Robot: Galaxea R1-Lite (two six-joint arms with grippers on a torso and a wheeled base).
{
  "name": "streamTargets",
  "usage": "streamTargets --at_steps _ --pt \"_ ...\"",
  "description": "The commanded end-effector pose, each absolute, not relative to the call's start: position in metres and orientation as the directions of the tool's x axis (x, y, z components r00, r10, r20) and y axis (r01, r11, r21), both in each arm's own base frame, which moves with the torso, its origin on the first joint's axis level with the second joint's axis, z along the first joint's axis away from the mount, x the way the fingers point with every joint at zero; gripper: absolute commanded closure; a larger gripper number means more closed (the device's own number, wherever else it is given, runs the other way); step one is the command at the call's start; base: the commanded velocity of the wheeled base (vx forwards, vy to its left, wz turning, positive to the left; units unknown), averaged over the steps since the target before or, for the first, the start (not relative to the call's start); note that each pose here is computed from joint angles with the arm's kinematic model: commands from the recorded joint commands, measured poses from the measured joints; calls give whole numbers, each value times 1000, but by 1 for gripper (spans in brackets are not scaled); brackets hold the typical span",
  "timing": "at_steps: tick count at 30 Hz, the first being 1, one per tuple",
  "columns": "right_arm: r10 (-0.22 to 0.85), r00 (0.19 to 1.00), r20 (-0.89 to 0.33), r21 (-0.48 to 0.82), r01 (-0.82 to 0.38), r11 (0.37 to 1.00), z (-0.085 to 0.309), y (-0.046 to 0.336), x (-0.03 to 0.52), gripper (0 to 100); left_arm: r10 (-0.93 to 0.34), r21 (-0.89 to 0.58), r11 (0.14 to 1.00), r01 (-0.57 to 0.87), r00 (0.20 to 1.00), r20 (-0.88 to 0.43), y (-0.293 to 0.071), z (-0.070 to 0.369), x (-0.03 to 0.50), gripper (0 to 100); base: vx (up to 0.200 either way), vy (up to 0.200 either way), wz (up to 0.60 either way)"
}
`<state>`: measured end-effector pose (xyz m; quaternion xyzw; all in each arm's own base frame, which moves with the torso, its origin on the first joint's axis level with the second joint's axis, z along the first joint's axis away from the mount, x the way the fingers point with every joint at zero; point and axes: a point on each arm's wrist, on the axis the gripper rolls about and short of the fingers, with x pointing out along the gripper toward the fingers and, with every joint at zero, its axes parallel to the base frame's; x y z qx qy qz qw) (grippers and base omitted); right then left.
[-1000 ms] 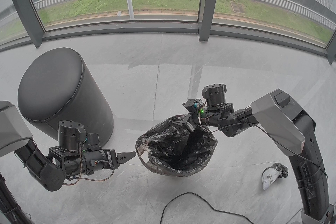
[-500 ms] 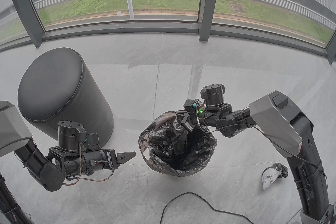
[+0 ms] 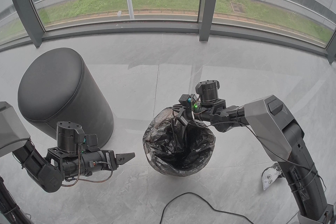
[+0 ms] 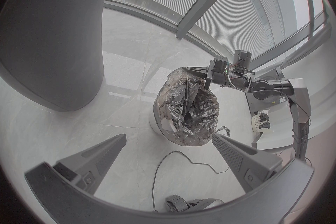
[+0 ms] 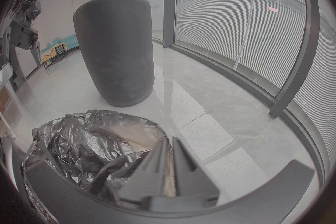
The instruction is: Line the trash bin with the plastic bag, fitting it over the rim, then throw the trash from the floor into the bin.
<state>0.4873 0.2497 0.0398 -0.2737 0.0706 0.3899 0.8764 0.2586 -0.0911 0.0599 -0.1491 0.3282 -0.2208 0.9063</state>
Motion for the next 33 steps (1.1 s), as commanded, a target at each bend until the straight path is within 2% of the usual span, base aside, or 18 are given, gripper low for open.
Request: streamTargets --at_steps 1,12,19,23,27,28,29,33 --pt "644 685 -341 -422 -724 546 37 250 488 0 -498 -415 858 303 690 -526 -90 61 256 0 0 0 0" --pt "632 679 -374 -405 -732 548 26 245 491 0 -502 -416 856 307 685 -528 -91 57 254 0 0 0 0" --pt "610 685 -398 -392 -729 561 40 232 493 0 -505 -416 855 311 683 -528 -92 57 254 0 0 0 0" --pt "601 683 -416 -379 -731 568 28 228 495 0 -504 -416 855 309 683 -529 -92 56 254 0 0 0 0" --pt "576 620 -534 -303 -775 554 -28 227 493 0 -506 -416 854 311 678 -533 -93 53 256 0 0 0 0" --pt "576 620 -534 -303 -775 554 -28 227 493 0 -506 -416 854 311 678 -533 -93 53 256 0 0 0 0" --pt "550 558 -622 -245 -805 540 -52 225 487 0 -507 -416 854 313 680 -529 -93 52 256 0 0 0 0" --pt "470 395 -789 -107 -843 528 -79 213 472 0 -512 -417 850 321 686 -516 -94 50 257 0 0 0 0"
